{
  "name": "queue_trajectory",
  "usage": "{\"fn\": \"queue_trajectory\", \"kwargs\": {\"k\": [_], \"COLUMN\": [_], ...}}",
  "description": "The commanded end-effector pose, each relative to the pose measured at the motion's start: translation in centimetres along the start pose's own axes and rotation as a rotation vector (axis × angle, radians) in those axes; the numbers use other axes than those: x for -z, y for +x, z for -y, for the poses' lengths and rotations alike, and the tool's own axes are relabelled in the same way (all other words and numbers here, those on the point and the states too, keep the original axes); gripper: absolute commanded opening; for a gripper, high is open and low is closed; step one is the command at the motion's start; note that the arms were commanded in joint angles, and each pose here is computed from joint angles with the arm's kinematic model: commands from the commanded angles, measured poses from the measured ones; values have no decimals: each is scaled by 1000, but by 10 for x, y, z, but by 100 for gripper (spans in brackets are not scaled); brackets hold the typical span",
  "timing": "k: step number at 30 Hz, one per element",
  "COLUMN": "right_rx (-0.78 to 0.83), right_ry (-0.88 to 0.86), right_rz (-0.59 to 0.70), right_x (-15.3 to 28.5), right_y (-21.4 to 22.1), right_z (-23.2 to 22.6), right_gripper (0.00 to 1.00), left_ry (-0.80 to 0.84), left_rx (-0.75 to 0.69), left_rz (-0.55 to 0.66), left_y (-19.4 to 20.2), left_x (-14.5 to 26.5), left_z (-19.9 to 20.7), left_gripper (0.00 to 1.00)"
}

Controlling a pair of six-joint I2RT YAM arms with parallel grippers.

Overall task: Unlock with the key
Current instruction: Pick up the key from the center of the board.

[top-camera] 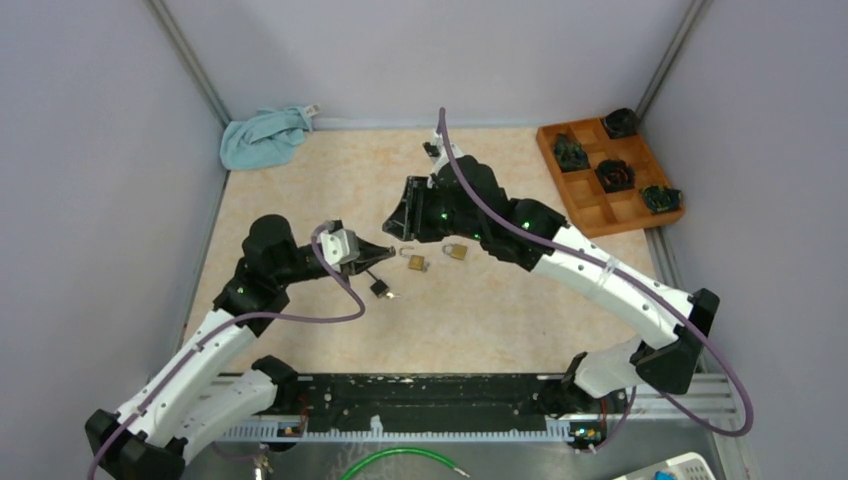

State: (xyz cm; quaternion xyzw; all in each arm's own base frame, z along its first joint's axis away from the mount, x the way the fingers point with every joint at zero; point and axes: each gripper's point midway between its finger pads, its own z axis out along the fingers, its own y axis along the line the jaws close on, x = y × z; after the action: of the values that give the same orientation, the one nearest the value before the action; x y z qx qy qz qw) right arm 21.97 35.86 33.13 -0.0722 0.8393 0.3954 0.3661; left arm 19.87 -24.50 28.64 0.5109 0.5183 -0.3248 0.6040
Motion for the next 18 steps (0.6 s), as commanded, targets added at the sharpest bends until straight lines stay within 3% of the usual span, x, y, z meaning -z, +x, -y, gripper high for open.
{"fn": "queue_trajectory", "kwargs": {"k": [1, 5, 9, 18], "right_rx": [185, 359, 480, 566], "right_ry": [-228, -303, -481, -714], "right_rz": [-37, -62, -58, -28], "right_x": [29, 49, 74, 80], "right_y": [-4, 3, 11, 38], "right_z": [-25, -14, -24, -36], "right_gripper": [43, 45, 44, 44], "left_ry": [203, 333, 461, 528], "left_rx": [23, 141, 266, 383], "left_rz": [7, -64, -143, -213], "left_y": [-14, -6, -1, 1], "left_x": [4, 6, 13, 18], "left_z": [34, 52, 71, 80], "left_gripper": [0, 0, 0, 0]}}
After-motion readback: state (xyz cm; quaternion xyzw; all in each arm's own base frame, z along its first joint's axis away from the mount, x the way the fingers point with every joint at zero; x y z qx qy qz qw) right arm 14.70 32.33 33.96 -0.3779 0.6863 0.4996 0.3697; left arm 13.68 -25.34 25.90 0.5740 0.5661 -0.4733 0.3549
